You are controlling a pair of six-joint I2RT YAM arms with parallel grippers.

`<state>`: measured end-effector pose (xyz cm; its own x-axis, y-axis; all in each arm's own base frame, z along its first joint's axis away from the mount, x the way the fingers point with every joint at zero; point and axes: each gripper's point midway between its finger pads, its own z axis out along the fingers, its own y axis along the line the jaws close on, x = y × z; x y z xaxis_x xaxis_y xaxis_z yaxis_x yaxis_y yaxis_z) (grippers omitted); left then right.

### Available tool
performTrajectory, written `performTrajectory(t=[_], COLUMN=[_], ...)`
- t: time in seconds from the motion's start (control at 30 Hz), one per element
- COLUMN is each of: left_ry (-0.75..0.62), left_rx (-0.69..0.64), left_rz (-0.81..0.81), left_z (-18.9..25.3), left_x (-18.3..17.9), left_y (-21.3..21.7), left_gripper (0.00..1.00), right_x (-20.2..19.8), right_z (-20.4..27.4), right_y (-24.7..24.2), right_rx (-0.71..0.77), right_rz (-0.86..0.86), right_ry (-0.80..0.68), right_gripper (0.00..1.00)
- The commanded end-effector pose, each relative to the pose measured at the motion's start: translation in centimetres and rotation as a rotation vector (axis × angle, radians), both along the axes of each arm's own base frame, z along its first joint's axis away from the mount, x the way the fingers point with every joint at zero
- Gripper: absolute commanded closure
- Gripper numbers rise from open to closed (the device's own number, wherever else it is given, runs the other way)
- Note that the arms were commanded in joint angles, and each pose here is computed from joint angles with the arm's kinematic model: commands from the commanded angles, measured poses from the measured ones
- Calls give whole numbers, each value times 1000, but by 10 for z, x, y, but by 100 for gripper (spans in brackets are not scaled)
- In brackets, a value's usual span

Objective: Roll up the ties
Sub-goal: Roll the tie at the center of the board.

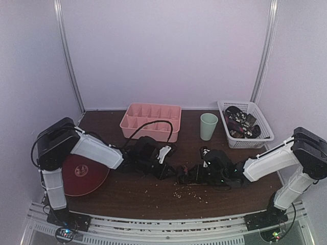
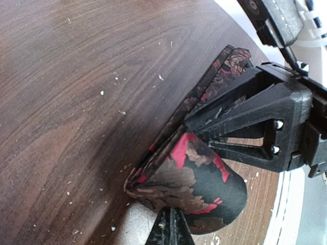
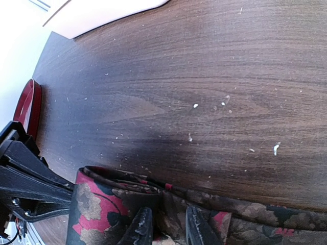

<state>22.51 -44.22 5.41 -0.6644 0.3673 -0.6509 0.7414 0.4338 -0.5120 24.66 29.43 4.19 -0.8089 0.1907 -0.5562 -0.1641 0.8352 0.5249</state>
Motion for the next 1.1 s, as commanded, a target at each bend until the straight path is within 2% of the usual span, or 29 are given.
performTrajectory(t=[0.0, 0.43, 0.83, 1.07], left_ry=[-33, -37, -52, -59], left_rx=[3, 14, 12, 24], left_rz=[-16, -20, -29, -32], left_z=[5, 6, 8, 8], left_x=[3, 3, 6, 6], left_y=[-9, -16, -23, -26], left_gripper=[97, 97, 86, 83], right_x=[-2, -12, -11, -10], right_z=[-1, -1, -12, -6], right_y=[-7, 13, -16, -40], right_rx=[-21, 86, -26, -76], right_rz=[-1, 90, -1, -74], right_ry=[-22, -9, 3, -22], right_gripper=[76, 78, 77, 73])
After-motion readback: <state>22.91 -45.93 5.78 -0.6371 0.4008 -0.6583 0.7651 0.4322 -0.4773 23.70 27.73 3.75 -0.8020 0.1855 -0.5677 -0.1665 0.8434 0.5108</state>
